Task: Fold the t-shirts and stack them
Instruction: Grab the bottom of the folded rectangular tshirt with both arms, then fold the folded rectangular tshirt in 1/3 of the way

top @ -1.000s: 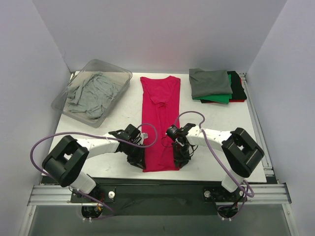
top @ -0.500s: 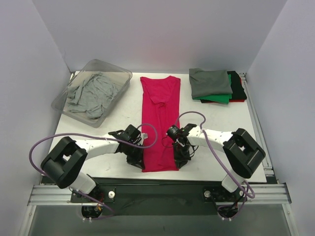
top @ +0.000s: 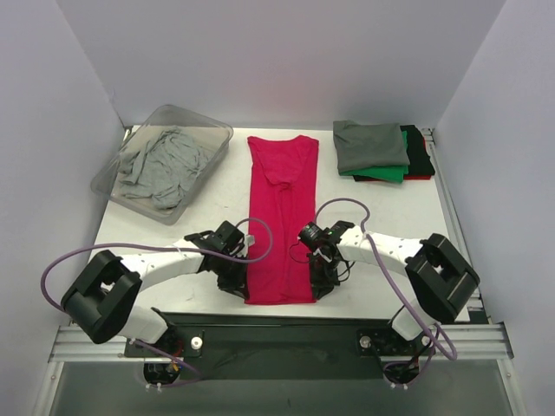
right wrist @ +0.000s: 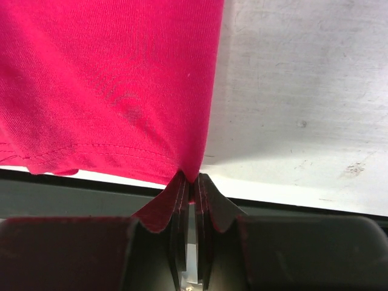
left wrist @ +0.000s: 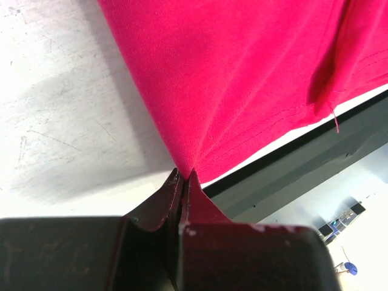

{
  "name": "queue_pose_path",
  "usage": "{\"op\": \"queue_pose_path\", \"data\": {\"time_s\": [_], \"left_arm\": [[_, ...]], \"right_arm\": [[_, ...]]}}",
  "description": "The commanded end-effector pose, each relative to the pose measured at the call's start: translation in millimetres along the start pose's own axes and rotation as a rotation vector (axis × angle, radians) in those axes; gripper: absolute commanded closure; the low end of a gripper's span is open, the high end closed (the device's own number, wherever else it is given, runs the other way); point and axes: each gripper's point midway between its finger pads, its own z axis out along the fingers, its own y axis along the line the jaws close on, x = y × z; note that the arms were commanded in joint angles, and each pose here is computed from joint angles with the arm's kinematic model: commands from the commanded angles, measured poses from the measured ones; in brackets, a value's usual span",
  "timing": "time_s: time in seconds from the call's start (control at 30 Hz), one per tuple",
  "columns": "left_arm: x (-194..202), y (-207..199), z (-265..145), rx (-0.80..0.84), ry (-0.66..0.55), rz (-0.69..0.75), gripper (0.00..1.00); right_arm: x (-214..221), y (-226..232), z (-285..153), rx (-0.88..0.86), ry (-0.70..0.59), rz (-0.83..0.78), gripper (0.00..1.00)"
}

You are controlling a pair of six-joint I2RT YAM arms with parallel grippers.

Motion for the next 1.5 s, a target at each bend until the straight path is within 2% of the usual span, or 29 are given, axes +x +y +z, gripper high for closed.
{"op": "queue_pose_path", "data": {"time_s": [0.0, 0.33, 0.57, 0.77, 1.1, 1.47], "left_arm": [[1, -4, -8, 0.007, -0.012, 0.016, 1.00], [0, -20, -36, 0.013, -0.045, 0.032, 1.00], [22, -21, -51, 0.006, -0.010, 0.023, 1.00], [13, -34, -80, 0.007, -0.085, 0.013, 1.00], [-36, -48, -101, -0.024, -0.252, 0.028, 1.00], [-104, -49, -97, -0.006, -0.416, -0.001, 1.00]], "right_arm": [[13, -9, -7, 0.029, 0.036, 0.009, 1.00], [24, -5, -19, -0.009, 0.047, 0.034, 1.00], [39, -3, -38, -0.035, 0.064, 0.033, 1.00], [42, -2, -63, -0.025, 0.039, 0.048, 1.00], [-3, -4, -99, 0.022, -0.135, 0.086, 1.00], [-89, -7, -119, 0.085, -0.276, 0.130, 1.00]]}}
